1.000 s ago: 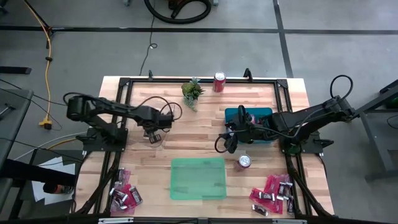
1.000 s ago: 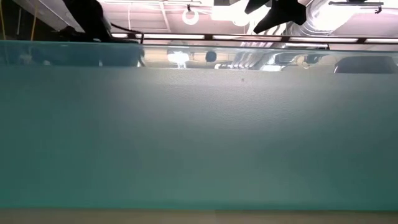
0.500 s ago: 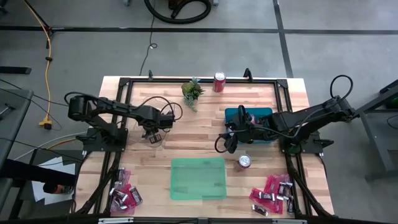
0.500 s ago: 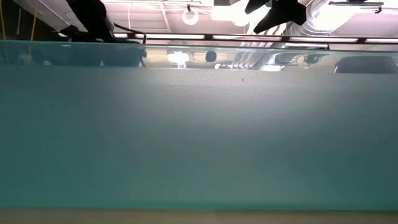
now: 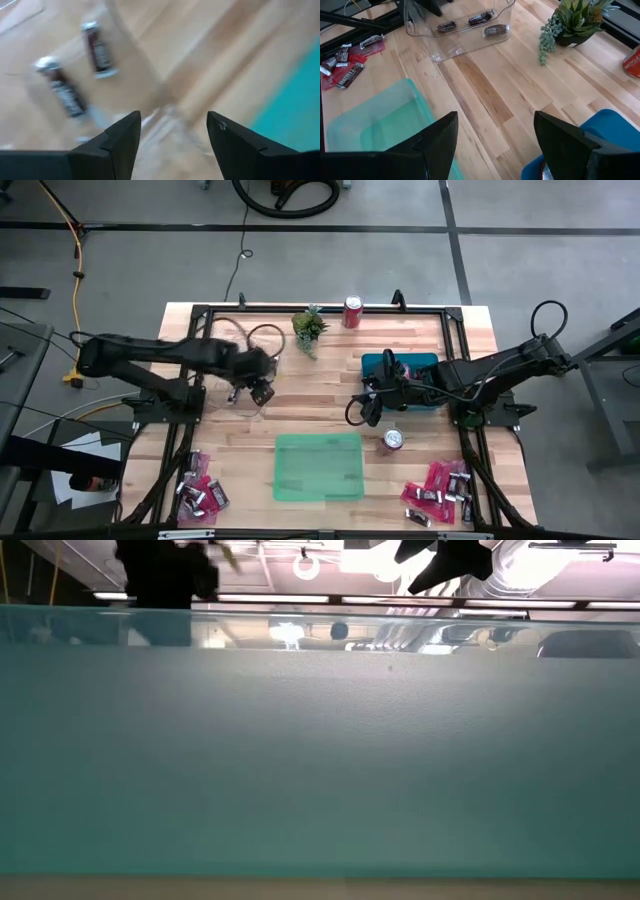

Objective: Sort candy
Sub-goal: Put the brown chocolate bar into the transparent bin

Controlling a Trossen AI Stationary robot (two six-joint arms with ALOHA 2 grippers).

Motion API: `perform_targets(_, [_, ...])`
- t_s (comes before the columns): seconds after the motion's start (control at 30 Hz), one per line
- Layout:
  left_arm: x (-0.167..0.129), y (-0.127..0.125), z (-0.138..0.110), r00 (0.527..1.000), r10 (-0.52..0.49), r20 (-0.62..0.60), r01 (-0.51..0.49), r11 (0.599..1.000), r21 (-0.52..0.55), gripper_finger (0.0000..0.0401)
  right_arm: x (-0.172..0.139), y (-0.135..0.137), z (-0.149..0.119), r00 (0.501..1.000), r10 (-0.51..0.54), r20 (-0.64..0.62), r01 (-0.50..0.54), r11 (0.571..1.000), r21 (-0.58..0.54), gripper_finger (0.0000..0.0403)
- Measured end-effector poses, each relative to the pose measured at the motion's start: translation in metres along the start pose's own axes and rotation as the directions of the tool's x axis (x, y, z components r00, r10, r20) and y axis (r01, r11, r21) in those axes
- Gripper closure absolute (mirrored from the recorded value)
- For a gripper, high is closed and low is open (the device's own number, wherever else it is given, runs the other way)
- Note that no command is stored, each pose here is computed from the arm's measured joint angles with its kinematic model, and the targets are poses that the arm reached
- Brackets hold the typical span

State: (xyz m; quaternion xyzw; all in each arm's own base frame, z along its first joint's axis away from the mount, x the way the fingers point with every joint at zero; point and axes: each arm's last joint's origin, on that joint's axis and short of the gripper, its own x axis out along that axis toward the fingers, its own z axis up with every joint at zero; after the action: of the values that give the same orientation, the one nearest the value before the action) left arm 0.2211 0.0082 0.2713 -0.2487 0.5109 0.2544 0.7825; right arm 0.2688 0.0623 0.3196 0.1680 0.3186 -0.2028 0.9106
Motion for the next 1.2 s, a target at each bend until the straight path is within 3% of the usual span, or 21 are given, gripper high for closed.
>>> perform_targets(0.1, [-0.022,-0.015,-0.015,0.989,-0.121,0.089,0.124,0.992,-0.031,0.0186,0.000,0.000,-0.002,1.000,0.011,-0.026,-0.011,1.000,-0.006,0.0147])
perform_targets(0.2, [-0.038,-0.033,-0.030,0.960,-0.220,0.176,0.218,0.975,0.031,0.0187,-0.002,0.000,-0.007,0.990,0.069,-0.124,-0.072,0.997,-0.019,0.0147])
perform_targets(0.33, [-0.050,-0.055,-0.045,0.904,-0.316,0.287,0.285,0.948,0.143,0.0187,-0.011,0.006,-0.027,0.910,0.184,-0.371,-0.190,0.981,0.020,0.0147])
perform_targets(0.5, [-0.056,-0.067,-0.049,0.847,-0.294,0.444,0.273,0.956,0.111,0.0187,-0.028,0.027,-0.071,0.783,0.244,-0.571,-0.217,0.969,0.117,0.0147])
perform_targets(0.77, [-0.061,-0.063,-0.041,0.811,-0.288,0.509,0.272,0.956,0.108,0.0187,-0.046,0.053,-0.169,0.669,0.368,-0.646,-0.212,0.927,0.308,0.0147])
perform_targets(0.93, [-0.062,-0.059,-0.036,0.807,-0.275,0.523,0.264,0.960,0.099,0.0187,-0.048,0.047,-0.195,0.644,0.313,-0.698,-0.180,0.949,0.259,0.0149])
perform_targets(1.2, [-0.063,-0.058,-0.034,0.807,-0.291,0.514,0.282,0.954,0.099,0.0187,-0.025,0.054,-0.225,0.563,0.186,-0.805,-0.271,0.962,0.033,0.0158])
